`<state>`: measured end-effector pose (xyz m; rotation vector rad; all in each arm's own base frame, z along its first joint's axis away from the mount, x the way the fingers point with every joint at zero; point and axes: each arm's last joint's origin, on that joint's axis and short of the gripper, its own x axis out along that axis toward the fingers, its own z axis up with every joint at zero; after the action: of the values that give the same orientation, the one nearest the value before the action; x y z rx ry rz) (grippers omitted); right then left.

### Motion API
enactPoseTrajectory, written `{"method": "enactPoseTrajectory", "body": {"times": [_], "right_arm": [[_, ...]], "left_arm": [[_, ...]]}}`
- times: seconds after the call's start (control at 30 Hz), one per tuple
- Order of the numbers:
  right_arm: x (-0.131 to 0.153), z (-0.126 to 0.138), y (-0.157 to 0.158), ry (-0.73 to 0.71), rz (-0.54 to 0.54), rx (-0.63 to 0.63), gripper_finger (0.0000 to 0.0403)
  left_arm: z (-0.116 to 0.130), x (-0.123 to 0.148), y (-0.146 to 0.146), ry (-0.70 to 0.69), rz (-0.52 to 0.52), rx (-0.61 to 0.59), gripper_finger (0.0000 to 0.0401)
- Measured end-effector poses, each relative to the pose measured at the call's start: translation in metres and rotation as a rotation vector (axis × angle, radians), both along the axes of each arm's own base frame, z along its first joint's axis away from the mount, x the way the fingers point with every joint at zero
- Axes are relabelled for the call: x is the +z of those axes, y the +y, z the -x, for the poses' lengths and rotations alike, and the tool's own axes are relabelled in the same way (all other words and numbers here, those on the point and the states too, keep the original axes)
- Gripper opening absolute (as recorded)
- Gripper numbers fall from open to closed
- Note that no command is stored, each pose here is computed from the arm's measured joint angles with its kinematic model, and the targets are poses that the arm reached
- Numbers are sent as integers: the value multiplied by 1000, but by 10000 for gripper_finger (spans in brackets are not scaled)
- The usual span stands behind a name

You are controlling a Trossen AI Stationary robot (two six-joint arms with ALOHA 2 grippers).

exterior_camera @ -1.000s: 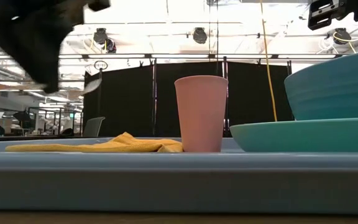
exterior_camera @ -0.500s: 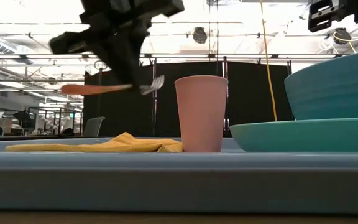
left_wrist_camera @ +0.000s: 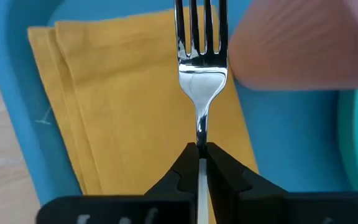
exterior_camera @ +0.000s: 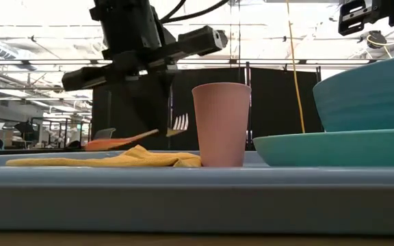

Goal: Set up tray
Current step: Put the orange fork on the yellow napkin

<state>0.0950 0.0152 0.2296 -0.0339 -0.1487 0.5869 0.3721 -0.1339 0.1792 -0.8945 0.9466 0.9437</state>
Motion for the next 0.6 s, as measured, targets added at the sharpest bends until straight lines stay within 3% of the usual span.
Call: {"method": "enactPoseTrajectory", "body": {"times": [0.6], "right_arm": [[-1,-1,0,6,3,0,0]], "left_arm": [[-13,-14,-6,-57,37,-12,8]]}}
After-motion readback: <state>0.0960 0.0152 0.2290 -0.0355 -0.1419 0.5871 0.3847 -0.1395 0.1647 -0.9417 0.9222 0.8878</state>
